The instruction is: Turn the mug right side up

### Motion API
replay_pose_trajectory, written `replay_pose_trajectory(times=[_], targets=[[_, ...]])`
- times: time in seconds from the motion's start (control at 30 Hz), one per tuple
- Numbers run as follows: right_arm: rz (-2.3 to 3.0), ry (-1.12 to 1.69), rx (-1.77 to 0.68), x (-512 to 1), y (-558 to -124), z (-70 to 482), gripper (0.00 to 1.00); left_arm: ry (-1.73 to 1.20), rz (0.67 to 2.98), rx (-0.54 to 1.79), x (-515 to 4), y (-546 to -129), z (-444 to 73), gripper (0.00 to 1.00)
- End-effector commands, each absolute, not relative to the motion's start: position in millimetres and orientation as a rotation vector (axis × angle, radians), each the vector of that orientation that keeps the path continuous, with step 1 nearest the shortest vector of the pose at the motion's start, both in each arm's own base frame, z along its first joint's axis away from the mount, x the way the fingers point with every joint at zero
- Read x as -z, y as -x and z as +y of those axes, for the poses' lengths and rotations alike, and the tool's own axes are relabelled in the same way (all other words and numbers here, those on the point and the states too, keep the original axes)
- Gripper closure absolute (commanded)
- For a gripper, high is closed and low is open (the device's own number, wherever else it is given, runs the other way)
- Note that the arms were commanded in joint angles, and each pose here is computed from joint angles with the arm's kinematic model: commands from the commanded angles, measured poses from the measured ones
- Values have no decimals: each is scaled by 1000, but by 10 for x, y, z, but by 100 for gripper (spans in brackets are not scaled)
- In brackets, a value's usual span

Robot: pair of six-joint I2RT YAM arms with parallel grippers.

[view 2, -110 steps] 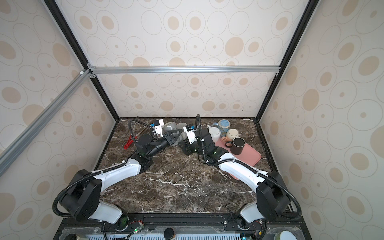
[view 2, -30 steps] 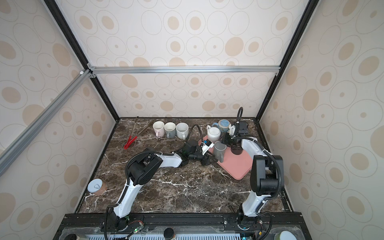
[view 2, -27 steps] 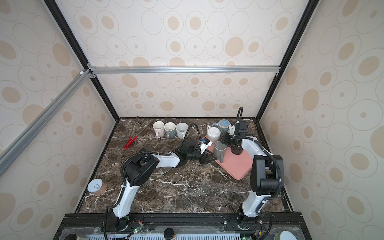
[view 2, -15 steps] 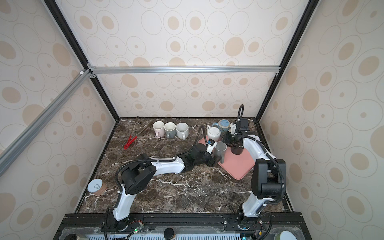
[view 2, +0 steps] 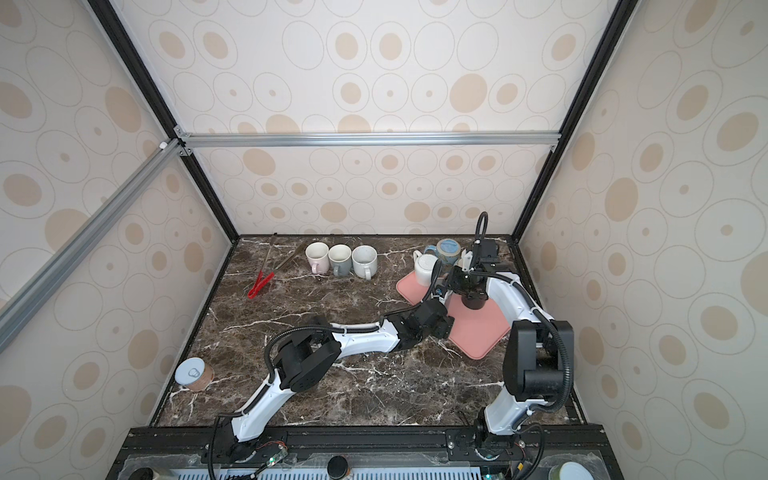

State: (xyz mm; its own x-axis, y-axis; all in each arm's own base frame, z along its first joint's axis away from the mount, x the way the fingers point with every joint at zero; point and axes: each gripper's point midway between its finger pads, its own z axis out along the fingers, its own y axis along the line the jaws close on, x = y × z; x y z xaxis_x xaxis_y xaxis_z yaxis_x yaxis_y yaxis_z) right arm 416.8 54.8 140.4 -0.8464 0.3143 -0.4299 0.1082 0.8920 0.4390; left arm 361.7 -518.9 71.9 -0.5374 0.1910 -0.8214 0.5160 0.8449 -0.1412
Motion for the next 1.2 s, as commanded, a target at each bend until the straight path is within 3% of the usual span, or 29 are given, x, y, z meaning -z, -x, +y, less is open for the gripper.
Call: replay_pose_trajectory(times=[0.0,0.13,0.33,0.5,0.87,1.17], targets=[[2532,-316,-535,-1501,-4080,507,54,-395,2116,364,-845,-3914,-4935,27],[2510,-323,-543,-1531,-4058,506,54,-370,2103,397,-910,-3968,-4777,36],[2500,-331,-589,-1539,-4048,553,54,-382,2083,454,-987,-3990,-4623,41],[2481,-325,-613,-1586,-4020,582,54,-536,1996,610,-1169,-3896,-4712,36],[2434,-333,-633,-1618,-3835,596,55,-691,1969,646,-1199,-4004,-4792,34],[2443,-339,-657,-1565,-3760,623,55,-690,2017,595,-1040,-4135,-4789,49]])
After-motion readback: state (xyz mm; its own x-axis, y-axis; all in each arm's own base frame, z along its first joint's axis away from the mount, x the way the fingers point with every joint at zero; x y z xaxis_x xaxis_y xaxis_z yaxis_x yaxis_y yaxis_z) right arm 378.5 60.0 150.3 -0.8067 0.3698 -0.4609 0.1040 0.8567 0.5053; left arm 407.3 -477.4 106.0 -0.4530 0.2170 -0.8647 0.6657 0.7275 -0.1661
